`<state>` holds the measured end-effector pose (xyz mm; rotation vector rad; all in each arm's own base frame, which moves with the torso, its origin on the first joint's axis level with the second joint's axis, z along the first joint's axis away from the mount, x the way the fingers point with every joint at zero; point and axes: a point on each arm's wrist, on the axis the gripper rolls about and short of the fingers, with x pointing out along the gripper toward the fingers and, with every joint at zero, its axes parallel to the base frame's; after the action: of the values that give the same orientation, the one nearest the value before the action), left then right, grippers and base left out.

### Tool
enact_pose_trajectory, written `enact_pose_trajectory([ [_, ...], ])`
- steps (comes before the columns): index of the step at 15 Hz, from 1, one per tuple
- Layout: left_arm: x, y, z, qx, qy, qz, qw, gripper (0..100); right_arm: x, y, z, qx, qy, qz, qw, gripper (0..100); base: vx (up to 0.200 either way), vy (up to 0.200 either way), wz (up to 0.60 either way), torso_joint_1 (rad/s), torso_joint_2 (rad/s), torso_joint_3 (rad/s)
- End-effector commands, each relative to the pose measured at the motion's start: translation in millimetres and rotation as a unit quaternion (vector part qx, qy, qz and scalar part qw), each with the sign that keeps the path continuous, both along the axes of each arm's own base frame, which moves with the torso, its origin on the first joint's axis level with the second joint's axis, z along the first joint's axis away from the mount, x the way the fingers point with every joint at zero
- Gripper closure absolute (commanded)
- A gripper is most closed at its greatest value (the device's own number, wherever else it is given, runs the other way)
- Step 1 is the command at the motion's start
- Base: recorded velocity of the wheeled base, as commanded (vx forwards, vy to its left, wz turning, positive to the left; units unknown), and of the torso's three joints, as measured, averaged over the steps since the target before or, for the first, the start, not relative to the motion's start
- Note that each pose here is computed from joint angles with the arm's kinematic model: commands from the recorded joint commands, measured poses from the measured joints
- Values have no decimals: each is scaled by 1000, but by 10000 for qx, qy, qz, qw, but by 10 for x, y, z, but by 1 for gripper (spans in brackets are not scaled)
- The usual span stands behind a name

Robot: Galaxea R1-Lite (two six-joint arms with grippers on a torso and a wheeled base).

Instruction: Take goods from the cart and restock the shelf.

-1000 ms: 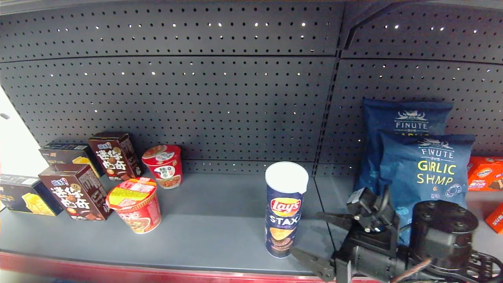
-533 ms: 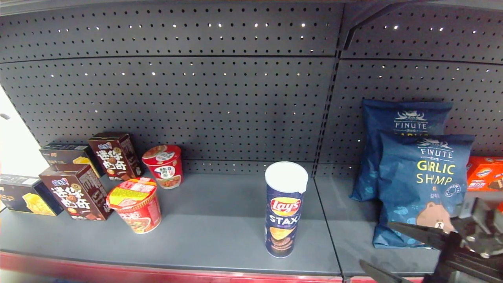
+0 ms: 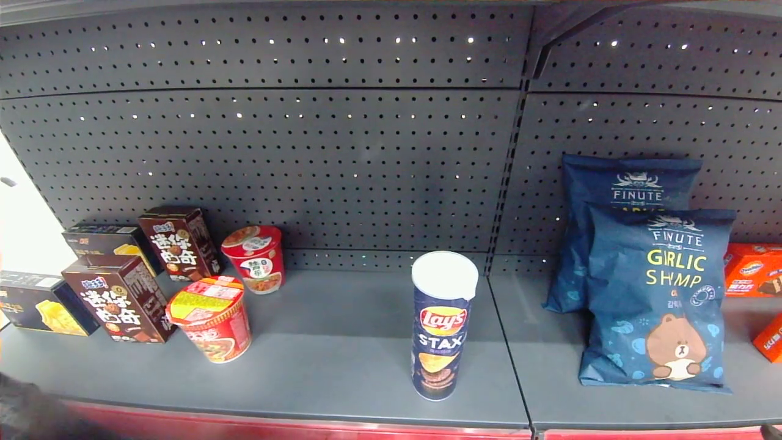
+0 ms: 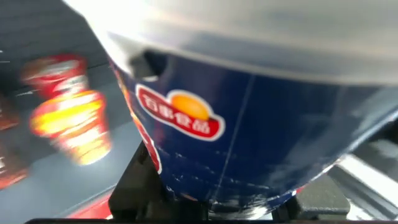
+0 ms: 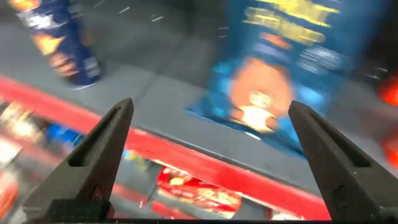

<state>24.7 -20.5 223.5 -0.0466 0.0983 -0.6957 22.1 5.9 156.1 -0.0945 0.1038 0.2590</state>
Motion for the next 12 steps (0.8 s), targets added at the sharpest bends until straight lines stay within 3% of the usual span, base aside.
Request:
enact_pose_trajectory([
  [1,422,-355,-14,226,505,-309,9980,100,-191,-126,-224,289,-342,-577,9973,0,0,0,0,0,0,0],
  [4,658,-500,-64,299,610,-162,9976,100,-383,-192,-636,395,-579,-1299,9890,0,0,0,0,0,0,0],
  [5,702,-535,-96,395,688,-173,9967,100,-456,-206,-727,419,-598,-1307,9887,0,0,0,0,0,0,0],
  [8,758,-589,-145,545,800,-219,9951,100,-457,-207,-720,554,-586,-1259,9888,0,0,0,0,0,0,0],
  [10,767,-583,-147,633,733,-193,9951,100,-457,-205,-722,559,-577,-1229,9892,0,0,0,0,0,0,0],
  [12,763,-567,-141,628,707,-157,9954,100,-457,-205,-722,529,-581,-1228,9893,0,0,0,0,0,0,0],
])
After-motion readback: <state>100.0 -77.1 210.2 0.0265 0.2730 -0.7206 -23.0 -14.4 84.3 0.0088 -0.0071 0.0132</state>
